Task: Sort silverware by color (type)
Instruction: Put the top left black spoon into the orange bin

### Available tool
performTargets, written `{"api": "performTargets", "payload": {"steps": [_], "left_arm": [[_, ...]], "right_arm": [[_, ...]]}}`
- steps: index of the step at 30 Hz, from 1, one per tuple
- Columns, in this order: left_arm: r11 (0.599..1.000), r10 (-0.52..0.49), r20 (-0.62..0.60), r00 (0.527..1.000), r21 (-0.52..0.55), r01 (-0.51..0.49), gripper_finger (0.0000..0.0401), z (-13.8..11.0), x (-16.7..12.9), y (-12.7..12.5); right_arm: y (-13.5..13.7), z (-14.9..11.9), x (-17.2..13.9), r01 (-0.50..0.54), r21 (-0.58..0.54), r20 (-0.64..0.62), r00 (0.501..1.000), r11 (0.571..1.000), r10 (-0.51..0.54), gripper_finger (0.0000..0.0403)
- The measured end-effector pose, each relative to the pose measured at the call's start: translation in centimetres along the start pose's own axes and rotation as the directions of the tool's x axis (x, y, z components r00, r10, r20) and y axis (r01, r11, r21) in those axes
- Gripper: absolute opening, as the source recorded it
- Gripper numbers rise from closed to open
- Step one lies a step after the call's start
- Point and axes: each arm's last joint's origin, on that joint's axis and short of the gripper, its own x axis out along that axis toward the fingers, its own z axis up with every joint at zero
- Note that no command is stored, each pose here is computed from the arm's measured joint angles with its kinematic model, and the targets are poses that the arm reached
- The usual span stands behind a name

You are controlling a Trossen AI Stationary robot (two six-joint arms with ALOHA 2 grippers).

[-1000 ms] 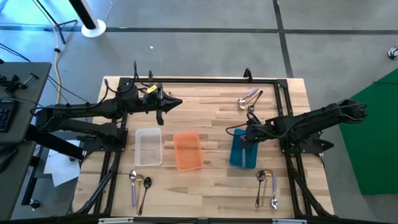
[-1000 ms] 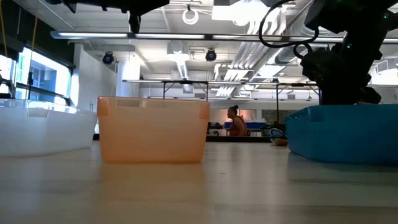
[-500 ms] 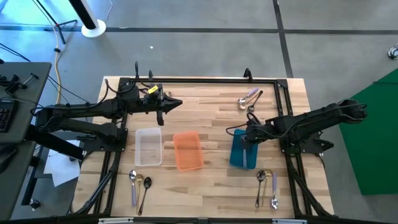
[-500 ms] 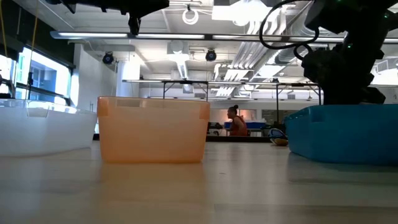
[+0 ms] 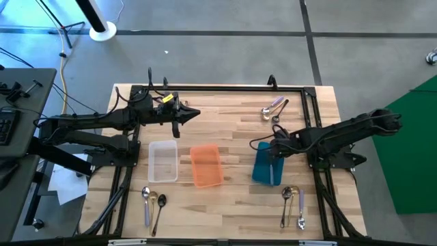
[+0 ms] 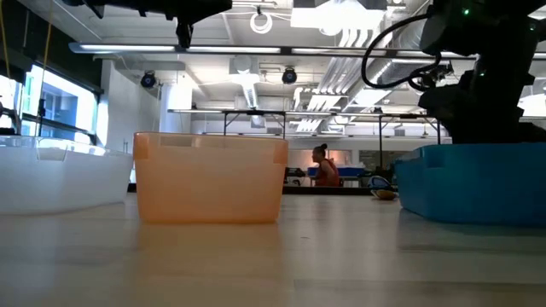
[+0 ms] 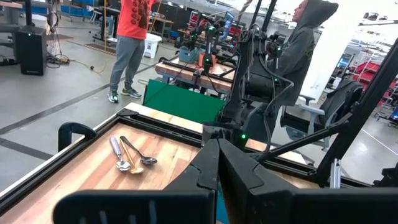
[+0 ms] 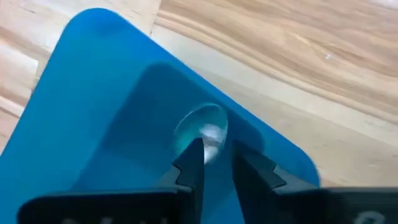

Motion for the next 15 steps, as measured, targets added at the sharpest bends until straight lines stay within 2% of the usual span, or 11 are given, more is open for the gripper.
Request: {"api": "performTargets", "payload": {"steps": [8, 15], "left_arm": [[1.0, 0.0, 0.002, 1.0, -0.002, 0.0, 0.0, 0.0, 0.0, 0.0], [1.0, 0.001, 0.002, 1.0, -0.001, -0.001, 0.0, 0.0, 0.0, 0.0]], "right_arm": [[0.0, 0.1, -0.7, -0.046, -0.019, 0.024, 0.999, 0.999, 0.047, 0.0084], [-0.2, 0.6, -3.6, -0.194, -0.052, 0.069, 0.978, 0.98, 0.197, 0.0085]]}}
